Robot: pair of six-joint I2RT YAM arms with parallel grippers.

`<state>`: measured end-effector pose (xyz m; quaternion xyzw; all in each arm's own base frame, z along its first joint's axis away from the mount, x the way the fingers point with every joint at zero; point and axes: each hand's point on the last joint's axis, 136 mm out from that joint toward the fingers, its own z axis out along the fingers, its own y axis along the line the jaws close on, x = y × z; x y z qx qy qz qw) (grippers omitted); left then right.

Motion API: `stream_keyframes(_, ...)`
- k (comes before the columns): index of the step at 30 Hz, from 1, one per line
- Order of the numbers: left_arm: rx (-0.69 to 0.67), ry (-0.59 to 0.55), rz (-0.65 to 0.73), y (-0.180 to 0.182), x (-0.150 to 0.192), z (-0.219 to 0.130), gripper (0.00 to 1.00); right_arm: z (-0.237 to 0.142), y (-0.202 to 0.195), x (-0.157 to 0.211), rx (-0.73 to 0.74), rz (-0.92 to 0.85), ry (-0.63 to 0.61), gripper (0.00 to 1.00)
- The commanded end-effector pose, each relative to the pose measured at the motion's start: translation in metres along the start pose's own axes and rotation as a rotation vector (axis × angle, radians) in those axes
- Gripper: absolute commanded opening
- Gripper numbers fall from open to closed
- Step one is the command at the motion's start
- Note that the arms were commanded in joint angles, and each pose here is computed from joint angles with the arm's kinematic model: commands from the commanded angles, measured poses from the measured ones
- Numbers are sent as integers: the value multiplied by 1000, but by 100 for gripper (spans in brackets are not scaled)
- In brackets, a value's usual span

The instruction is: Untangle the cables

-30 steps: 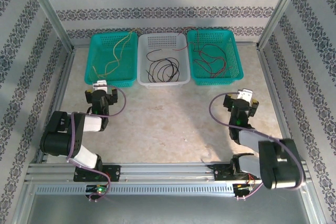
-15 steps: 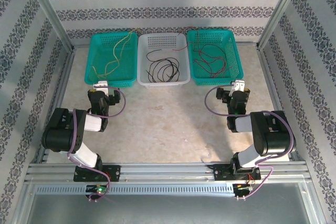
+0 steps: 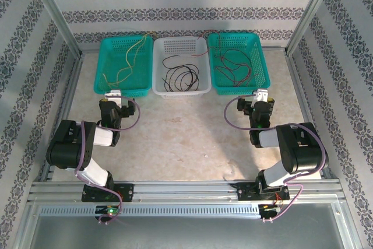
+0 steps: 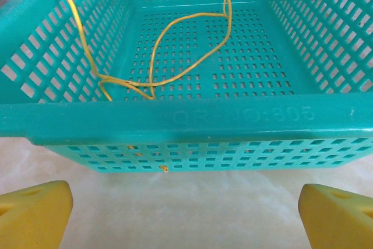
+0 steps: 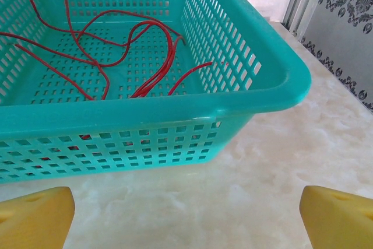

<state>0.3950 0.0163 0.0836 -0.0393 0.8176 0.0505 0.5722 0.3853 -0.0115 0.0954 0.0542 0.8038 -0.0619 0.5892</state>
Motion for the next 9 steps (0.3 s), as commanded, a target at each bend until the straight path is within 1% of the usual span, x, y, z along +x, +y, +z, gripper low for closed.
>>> stream_keyframes(1,14,-17,4,0,-6,3,99,2,-2,-9,1,9,-25,98)
stream_keyframes(2,14,-16,5,0,-6,3,99,2,-2,-6,-3,10,-17,98)
stream_keyframes(3,14,-17,5,0,-6,3,99,8,0,-14,-35,31,-21,98)
stream_keyframes(4,16,-16,4,0,-6,3,99,9,-2,-14,-45,39,-13,98)
stream_keyframes(9,17,-15,4,0,-6,3,99,6,0,-15,-45,28,-24,99)
